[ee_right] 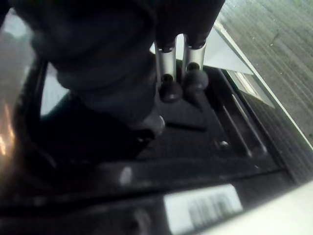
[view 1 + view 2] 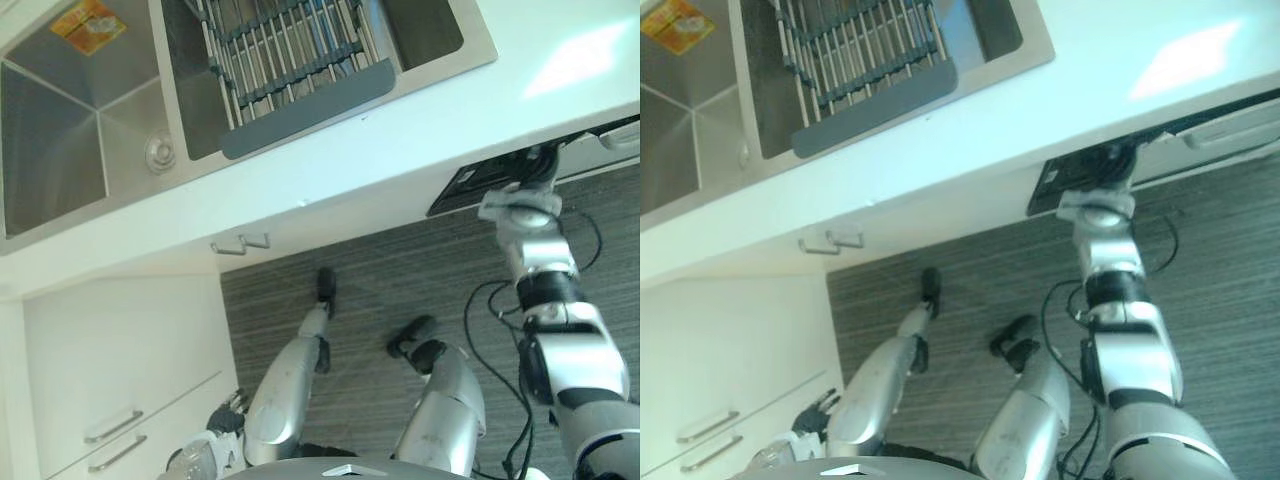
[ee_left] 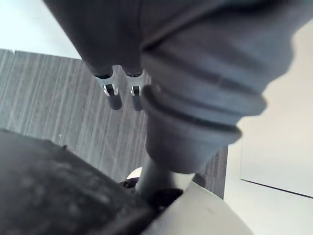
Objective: Walk over to the sink, pick up the cup, carry it to the dishwasher, place the cup inside the dishwasher, then close the dishwasher door
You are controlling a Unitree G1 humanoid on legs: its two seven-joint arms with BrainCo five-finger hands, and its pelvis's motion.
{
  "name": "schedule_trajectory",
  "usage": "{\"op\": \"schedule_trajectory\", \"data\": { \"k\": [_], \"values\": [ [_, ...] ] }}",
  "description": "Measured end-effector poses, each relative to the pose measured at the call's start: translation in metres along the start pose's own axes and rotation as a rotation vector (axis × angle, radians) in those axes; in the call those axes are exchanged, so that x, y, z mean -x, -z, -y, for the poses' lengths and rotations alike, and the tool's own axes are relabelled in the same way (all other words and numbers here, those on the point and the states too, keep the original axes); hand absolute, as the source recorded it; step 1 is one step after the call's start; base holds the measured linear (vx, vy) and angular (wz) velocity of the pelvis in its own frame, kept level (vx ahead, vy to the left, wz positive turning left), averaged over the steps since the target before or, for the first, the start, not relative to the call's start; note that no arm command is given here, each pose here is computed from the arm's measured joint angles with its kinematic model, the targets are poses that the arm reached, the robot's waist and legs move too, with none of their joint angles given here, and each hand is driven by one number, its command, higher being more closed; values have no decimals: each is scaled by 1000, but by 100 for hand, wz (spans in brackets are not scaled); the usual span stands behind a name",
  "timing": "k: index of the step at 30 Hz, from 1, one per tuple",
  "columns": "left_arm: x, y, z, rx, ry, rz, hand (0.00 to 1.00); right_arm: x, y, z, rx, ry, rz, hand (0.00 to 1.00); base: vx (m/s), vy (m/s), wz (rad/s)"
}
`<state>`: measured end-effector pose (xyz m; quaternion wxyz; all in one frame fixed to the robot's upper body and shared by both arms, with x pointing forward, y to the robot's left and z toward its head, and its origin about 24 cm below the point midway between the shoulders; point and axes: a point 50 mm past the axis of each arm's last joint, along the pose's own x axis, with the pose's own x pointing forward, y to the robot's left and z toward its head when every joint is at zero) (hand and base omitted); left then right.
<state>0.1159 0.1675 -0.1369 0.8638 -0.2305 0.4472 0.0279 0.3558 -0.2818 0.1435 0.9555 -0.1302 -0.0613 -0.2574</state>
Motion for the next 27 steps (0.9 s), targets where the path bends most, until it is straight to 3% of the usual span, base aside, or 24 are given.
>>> {"op": "schedule_trajectory", "data": {
  "k": [5,9,13,19,27],
  "values": [
    [7,0,-14,91,4,13,0,98,108,-30,-45,-89,-281,0,34,-70,-17],
    [12,12,-30,167,-10,-14,0,182,170,-24,-10,-111,-542,0,72,9,-47],
    [20,38,-48,260,-85,-115,0,252,224,-12,-93,-107,-908,0,101,32,-53],
    [30,66,-57,375,-157,-236,0,304,254,17,-176,14,-1196,0,80,55,4],
    [32,69,-62,388,-194,-277,0,341,265,33,-297,69,-1420,0,121,9,82]
  ]
}}
